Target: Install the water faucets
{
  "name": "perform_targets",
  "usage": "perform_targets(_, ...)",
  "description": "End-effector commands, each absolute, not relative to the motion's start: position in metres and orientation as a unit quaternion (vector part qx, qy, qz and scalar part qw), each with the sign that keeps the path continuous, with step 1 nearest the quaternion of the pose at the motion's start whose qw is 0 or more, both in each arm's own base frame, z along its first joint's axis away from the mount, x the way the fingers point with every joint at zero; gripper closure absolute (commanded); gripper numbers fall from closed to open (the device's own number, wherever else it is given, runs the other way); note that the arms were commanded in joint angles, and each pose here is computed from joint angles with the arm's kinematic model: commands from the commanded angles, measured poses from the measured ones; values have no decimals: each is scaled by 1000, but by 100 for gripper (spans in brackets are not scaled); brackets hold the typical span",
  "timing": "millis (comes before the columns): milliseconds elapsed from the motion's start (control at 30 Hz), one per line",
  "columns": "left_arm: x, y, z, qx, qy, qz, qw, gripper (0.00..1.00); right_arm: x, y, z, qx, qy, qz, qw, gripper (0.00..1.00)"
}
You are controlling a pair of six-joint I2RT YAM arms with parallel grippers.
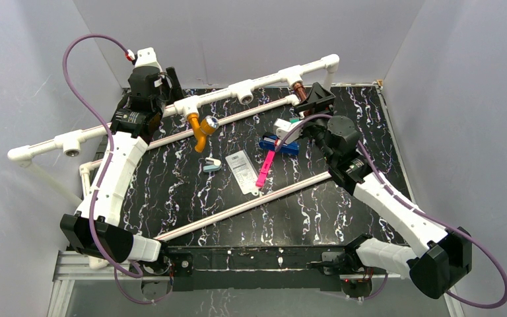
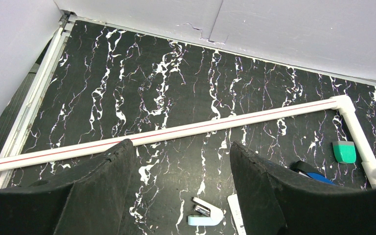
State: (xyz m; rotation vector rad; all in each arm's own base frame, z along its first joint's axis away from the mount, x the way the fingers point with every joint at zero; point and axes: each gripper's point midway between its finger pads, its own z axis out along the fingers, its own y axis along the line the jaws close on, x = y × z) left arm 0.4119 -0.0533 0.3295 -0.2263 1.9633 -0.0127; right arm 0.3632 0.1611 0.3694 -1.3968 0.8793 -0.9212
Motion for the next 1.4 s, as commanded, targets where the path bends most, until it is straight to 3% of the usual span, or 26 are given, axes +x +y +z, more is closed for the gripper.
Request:
perform_targets(0,379,-62,259,-53,900,13,431,30,363,154,397,-557,374,-420,611,29)
perform_targets(167,379,-63,258,-52,901,13,431,30,362,151,390,-541,403,-398,622,56)
perform_targets(367,378,-63,258,-52,901,14,431,30,361,156,379,-503,464,-328,652,99)
perform_targets(567,378,-62,259,-53,900,14,432,30,358,169,373,-408,553,-182,703,99)
perform_targets(800,377,-63,261,-52,900,13,433,30,344,203,380,-205,649,101,726,99)
perform_targets(1367,372,-61,264,-52,898,14,436,30,330,226,402,212,635,480,567,99)
